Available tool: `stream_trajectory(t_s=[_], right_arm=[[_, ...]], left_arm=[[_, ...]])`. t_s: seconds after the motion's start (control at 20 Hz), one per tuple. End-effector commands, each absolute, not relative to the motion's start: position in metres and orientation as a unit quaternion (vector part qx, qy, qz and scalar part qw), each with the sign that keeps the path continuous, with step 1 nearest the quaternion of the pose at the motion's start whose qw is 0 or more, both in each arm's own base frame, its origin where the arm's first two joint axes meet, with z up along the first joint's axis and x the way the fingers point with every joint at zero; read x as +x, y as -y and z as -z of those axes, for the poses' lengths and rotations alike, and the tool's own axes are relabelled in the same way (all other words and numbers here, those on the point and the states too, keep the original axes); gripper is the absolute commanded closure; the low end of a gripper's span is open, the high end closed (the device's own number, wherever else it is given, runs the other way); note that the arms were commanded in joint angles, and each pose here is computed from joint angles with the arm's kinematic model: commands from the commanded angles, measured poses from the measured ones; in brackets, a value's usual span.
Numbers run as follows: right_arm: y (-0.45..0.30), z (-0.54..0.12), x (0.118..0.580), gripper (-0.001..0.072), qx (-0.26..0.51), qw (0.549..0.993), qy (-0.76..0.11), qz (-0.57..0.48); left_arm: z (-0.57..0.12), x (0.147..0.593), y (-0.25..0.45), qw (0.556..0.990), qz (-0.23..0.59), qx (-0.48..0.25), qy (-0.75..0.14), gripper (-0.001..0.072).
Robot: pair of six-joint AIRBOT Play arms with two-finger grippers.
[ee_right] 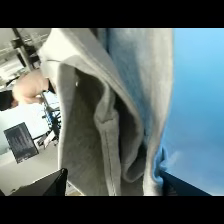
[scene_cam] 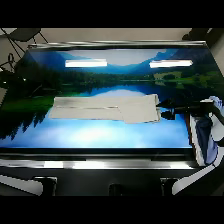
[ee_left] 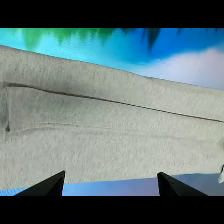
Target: Fold the shirts.
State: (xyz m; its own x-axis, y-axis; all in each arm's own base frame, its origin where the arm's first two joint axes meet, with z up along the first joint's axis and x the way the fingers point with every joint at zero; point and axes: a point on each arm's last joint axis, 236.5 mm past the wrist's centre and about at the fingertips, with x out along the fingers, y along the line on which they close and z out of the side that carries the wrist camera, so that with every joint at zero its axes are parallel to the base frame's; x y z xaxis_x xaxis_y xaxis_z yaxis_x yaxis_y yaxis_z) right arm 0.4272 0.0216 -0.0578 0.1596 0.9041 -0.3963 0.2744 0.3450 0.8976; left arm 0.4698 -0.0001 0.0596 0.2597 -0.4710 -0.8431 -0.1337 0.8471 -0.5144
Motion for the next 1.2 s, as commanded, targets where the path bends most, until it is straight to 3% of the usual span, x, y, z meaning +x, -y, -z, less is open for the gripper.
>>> stream_trajectory(t_s=[0.0, 0.3, 0.5, 0.6, 0.65, 0.7, 0.75, 0.8, 0.85, 0.9, 0.95, 1.05, 1.15], right_arm=[[-0.026, 0.045, 0.431, 0.0002, 0.511, 0.571, -0.568, -0.299], [-0.026, 0.042, 0.437, 0.0003, 0.517, 0.576, -0.557, -0.302], [-0.027, 0.083, 0.429, 0.0044, 0.467, 0.591, -0.613, -0.239], [-0.036, 0.096, 0.436, 0.0227, 0.446, 0.606, -0.622, -0.217], [-0.043, 0.097, 0.442, 0.0300, 0.439, 0.615, -0.619, -0.215], [-0.049, 0.096, 0.449, 0.0408, 0.429, 0.628, -0.613, -0.212], [-0.053, 0.092, 0.454, 0.0598, 0.422, 0.639, -0.607, -0.210], [-0.055, 0.085, 0.459, 0.0664, 0.417, 0.651, -0.600, -0.206], [-0.056, 0.073, 0.465, 0.0665, 0.408, 0.668, -0.588, -0.206], [-0.053, 0.058, 0.470, 0.0665, 0.397, 0.687, -0.574, -0.204], [-0.050, 0.043, 0.474, 0.0666, 0.387, 0.703, -0.562, -0.201], [-0.043, 0.011, 0.473, 0.0666, 0.362, 0.731, -0.546, -0.190], [-0.038, -0.021, 0.465, 0.0666, 0.342, 0.751, -0.535, -0.179]], left_arm=[[-0.060, 0.467, 0.002, 0.748, 0.114, -0.252, -0.603, -0.0004], [-0.060, 0.467, 0.002, 0.749, 0.114, -0.252, -0.603, -0.0004], [-0.060, 0.467, 0.002, 0.749, 0.115, -0.251, -0.603, -0.0003], [-0.060, 0.467, 0.002, 0.749, 0.116, -0.251, -0.603, 0.0008], [-0.060, 0.464, 0.003, 0.746, 0.118, -0.249, -0.607, 0.0075], [-0.060, 0.462, 0.006, 0.742, 0.121, -0.248, -0.611, 0.0118], [-0.059, 0.460, 0.010, 0.740, 0.127, -0.242, -0.614, 0.0119], [-0.059, 0.459, 0.016, 0.739, 0.134, -0.236, -0.617, 0.0122], [-0.059, 0.458, 0.024, 0.737, 0.141, -0.230, -0.619, 0.0230], [-0.060, 0.458, 0.035, 0.736, 0.154, -0.222, -0.620, 0.0467], [-0.063, 0.457, 0.055, 0.735, 0.184, -0.210, -0.618, 0.0617], [-0.069, 0.454, 0.111, 0.725, 0.245, -0.197, -0.613, 0.0680], [-0.066, 0.450, 0.174, 0.723, 0.285, -0.177, -0.604, 0.0681]])
